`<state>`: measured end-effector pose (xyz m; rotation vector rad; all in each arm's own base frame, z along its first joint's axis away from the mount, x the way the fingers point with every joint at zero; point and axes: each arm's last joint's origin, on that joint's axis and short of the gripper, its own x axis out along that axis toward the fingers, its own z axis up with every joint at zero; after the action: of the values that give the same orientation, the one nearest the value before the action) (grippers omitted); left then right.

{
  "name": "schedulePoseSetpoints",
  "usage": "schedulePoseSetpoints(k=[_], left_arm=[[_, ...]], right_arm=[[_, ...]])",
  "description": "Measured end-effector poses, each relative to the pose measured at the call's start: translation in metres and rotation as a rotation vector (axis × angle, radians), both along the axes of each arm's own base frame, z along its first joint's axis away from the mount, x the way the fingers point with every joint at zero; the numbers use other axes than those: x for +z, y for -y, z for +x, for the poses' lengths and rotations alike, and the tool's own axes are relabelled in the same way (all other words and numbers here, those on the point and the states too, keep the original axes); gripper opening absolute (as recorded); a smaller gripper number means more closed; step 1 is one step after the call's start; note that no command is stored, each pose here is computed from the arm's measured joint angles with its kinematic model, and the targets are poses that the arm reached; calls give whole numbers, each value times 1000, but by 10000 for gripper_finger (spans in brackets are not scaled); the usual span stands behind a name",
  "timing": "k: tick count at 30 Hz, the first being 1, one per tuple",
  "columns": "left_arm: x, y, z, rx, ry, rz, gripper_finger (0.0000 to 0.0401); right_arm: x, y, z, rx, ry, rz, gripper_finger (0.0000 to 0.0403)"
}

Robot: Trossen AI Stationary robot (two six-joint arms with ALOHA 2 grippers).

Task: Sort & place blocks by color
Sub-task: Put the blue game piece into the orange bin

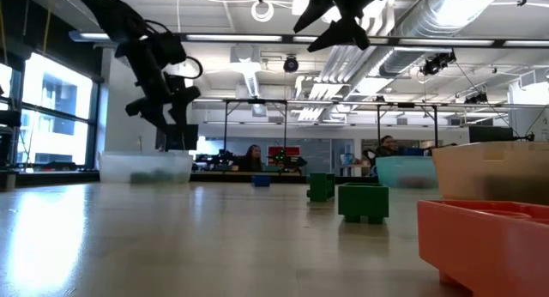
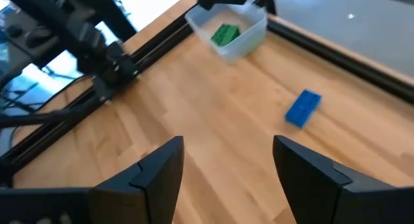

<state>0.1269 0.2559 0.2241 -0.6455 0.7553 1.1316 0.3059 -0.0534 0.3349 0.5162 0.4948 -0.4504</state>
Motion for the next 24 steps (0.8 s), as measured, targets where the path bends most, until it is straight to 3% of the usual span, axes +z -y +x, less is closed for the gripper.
schedulePoseSetpoints(k=[7, 15, 24], left_arm=[[27, -6, 3, -2, 8, 15, 240], [56, -2, 7, -49, 29, -52, 239], [78, 31, 12, -159, -2, -82, 239]], right_arm=[[4, 27, -3, -18, 21, -76, 225], [14, 68, -12, -6, 118, -127, 225], [28, 108, -26, -63, 260, -197, 225]])
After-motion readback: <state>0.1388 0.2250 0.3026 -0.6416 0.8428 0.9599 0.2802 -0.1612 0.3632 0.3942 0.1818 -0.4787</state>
